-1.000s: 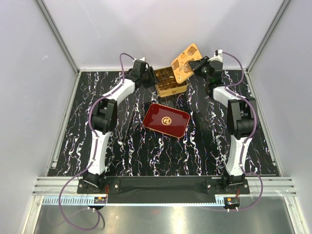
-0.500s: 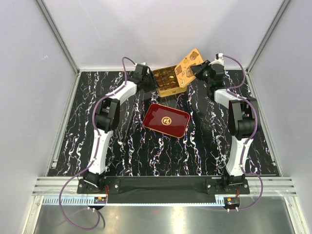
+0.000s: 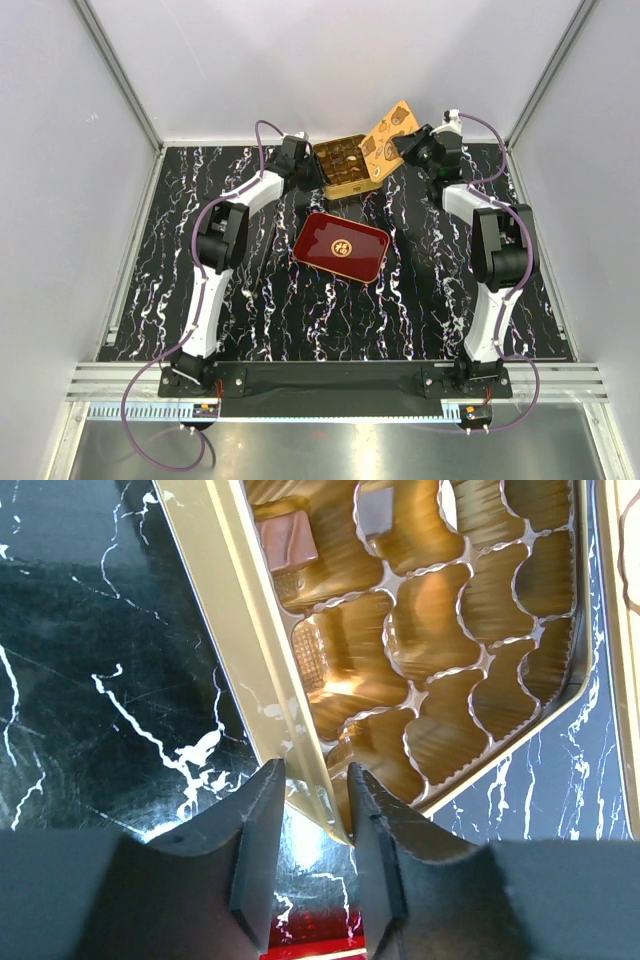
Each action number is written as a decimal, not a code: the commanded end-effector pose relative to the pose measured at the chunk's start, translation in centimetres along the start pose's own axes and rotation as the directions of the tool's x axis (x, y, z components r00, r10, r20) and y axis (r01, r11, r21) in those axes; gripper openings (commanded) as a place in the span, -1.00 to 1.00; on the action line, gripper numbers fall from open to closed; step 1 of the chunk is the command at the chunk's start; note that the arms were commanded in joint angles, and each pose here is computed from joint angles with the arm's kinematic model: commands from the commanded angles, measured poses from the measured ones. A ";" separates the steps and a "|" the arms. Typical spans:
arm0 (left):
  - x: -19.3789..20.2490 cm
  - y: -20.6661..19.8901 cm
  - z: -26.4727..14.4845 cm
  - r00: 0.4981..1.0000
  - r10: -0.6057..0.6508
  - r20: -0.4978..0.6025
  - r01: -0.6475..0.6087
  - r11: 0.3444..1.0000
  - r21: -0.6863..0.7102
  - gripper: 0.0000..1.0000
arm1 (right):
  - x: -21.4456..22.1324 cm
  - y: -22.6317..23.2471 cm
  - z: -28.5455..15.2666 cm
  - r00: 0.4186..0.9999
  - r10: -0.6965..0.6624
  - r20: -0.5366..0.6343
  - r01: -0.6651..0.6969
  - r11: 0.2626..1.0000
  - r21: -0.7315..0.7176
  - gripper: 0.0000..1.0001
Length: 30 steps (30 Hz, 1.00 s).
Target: Pack the chocolate
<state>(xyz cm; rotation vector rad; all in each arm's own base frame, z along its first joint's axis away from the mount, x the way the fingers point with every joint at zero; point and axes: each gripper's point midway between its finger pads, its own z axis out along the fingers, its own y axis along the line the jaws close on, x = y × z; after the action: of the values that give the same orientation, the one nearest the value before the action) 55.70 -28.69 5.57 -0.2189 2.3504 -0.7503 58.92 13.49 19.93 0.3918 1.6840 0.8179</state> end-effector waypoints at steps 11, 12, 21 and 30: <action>0.5 -2.2 -3.7 0.999 0.045 0.012 -0.045 0.998 0.052 -0.36 | -4.6 5.0 -2.9 0.996 0.007 0.092 0.003 0.995 -0.103 -1.00; 0.9 -2.0 -3.8 0.999 0.041 0.003 -0.041 0.998 0.049 -0.36 | -4.3 4.9 -3.0 0.996 0.023 0.085 -0.014 0.994 -0.107 -1.00; -1.7 -4.3 -6.7 0.999 -0.006 0.051 0.001 0.995 0.096 0.19 | -2.5 6.7 -1.2 0.972 0.220 0.076 -0.201 0.958 -0.206 -1.00; -9.5 -4.0 -11.3 0.982 -0.104 0.157 0.067 0.972 0.224 0.31 | 1.7 7.8 3.1 0.935 0.354 0.024 -0.336 0.906 -0.258 -1.00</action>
<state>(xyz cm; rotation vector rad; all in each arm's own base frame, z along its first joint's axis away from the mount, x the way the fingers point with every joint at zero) 53.68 -24.91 12.04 -0.3212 2.2880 -0.8908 59.06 19.49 19.40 0.5623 1.6028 1.1417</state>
